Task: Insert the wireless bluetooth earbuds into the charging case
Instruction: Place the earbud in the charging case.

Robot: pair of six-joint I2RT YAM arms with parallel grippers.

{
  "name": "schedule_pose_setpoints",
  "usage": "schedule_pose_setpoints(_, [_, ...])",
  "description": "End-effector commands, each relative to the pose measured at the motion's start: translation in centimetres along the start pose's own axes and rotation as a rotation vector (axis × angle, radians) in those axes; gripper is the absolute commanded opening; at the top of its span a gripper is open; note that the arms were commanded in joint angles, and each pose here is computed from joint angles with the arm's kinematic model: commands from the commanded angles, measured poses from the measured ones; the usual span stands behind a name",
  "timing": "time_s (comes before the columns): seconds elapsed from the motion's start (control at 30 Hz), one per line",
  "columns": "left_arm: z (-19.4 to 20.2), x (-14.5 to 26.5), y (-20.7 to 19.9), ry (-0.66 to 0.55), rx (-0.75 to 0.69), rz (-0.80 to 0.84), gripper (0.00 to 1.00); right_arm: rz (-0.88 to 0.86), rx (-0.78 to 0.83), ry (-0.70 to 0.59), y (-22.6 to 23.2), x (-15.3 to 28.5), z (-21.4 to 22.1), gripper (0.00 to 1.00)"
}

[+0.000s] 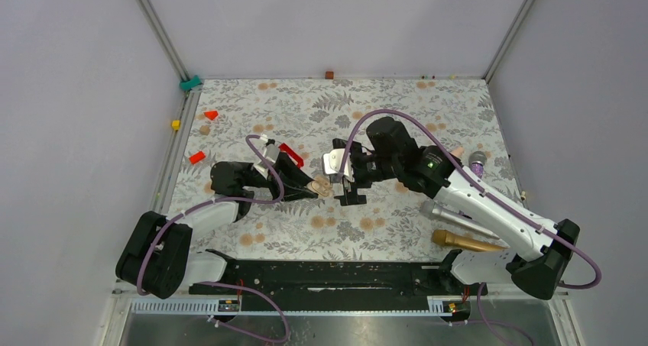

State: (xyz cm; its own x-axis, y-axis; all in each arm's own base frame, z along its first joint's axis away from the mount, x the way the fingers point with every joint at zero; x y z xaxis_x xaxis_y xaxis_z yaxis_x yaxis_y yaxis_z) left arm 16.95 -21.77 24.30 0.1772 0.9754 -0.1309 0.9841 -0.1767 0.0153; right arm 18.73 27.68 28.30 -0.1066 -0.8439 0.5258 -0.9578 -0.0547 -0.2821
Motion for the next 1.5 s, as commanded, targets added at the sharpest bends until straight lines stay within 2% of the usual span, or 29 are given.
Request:
schedule_pose_setpoints(0.0, [-1.6, -0.3, 0.1, -0.017, -0.101, 0.021, 0.00, -0.008, -0.002, -0.063, 0.0, 0.0, -1.7, 0.99])
schedule_pose_setpoints(0.63, [-1.3, -0.3, 0.3, -0.016, -0.095, 0.018, 0.00, 0.066, -0.087, -0.078, -1.3, -1.0, -2.3, 0.99])
schedule_pose_setpoints(0.87, [-1.3, -0.3, 0.3, -0.016, -0.096, 0.018, 0.00, 0.052, -0.156, -0.124, -1.1, -0.7, -3.6, 1.00])
schedule_pose_setpoints(1.23, [-1.2, -0.3, 0.4, -0.014, -0.092, 0.018, 0.00, 0.179, -0.268, -0.161, -2.8, 0.6, -5.3, 1.00])
schedule_pose_setpoints(1.37, [-1.1, -0.3, 0.5, -0.013, -0.089, 0.017, 0.00, 0.139, -0.233, -0.152, -2.2, 1.5, -5.8, 0.99])
schedule_pose_setpoints(1.47, [-1.1, -0.3, 0.4, -0.013, -0.091, 0.019, 0.00, 0.058, -0.057, -0.093, -0.7, 2.3, -4.6, 0.99])
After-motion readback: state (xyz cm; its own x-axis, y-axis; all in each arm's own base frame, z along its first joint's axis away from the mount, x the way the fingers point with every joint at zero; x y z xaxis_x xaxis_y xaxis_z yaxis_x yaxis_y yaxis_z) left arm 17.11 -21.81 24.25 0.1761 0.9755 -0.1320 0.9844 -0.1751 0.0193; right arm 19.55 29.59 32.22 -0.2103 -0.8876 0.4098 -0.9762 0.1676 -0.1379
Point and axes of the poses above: each gripper's point midway between its finger pads, its own x axis back along the fingers, its own y axis along the line the jaws close on, z = x × y, the point moved 4 cm from there along x, back along the fingers, and after that the axes turned 7 degrees about -x, right-handed, at the moved point
